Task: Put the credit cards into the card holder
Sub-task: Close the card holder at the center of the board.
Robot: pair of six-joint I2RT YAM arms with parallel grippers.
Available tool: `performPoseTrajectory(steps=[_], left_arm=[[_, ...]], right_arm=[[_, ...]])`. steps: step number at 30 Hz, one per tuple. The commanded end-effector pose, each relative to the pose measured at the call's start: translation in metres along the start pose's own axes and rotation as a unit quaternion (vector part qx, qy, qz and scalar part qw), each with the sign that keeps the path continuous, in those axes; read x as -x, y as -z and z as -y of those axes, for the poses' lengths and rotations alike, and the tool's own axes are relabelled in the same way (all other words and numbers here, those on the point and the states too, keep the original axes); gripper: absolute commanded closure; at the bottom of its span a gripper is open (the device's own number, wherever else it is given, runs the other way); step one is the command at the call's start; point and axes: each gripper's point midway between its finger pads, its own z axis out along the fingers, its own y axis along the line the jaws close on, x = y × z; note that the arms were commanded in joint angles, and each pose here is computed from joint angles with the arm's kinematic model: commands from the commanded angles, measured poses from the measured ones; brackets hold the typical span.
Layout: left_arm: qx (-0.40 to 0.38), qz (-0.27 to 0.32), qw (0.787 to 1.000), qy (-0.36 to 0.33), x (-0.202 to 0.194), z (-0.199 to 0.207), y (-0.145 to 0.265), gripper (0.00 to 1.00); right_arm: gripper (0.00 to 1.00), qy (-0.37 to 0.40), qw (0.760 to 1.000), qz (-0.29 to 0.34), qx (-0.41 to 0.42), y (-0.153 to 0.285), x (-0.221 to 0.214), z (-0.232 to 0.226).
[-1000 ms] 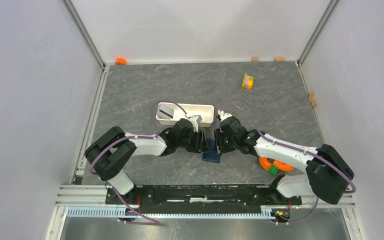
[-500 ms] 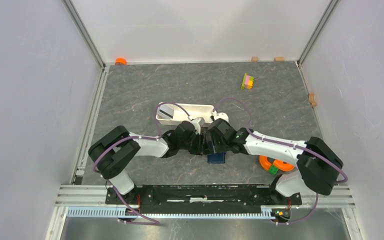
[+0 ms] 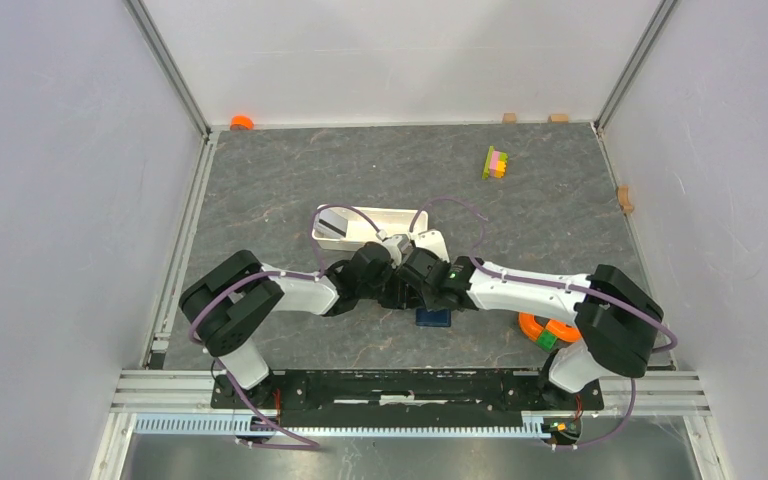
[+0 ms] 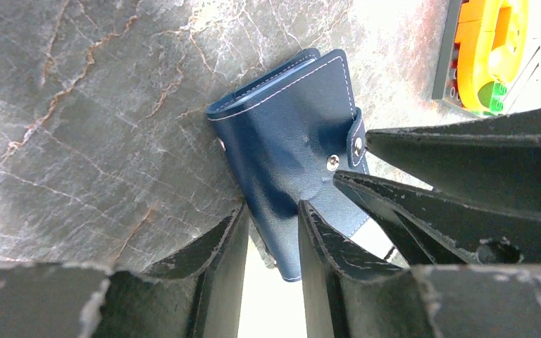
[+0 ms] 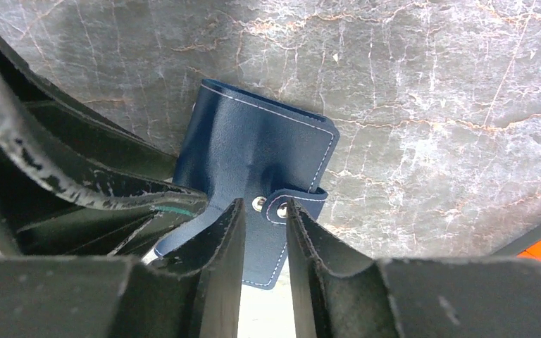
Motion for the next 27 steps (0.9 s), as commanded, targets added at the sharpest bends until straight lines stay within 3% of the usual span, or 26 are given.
performPoseTrajectory(steps=[1, 5, 19, 24, 27], left_arm=[[0.040, -0.007, 0.999, 0.000, -0.009, -0.021, -0.006, 0.60], [0.043, -0.006, 0.999, -0.001, -0.010, -0.022, -0.006, 0.61], [0.043, -0.008, 0.999, -0.001, -0.011, -0.024, -0.008, 0.62], [0.044, -0.009, 0.999, -0.001, -0.012, -0.025, -0.008, 0.62], [0.044, -0.008, 0.999, -0.001, -0.011, -0.025, -0.008, 0.62]], right_arm=[[0.69, 0.003, 0.999, 0.013, -0.045, 0.006, 0.009, 0.008], [0.74, 0.003, 0.999, 0.011, -0.047, 0.005, 0.007, 0.007], [0.75, 0.002, 0.998, 0.016, -0.055, -0.007, 0.002, 0.007], [0.85, 0.006, 0.998, 0.011, -0.067, -0.010, -0.001, 0.011], [0.97, 0.006, 0.997, 0.016, -0.075, -0.010, -0.002, 0.016]])
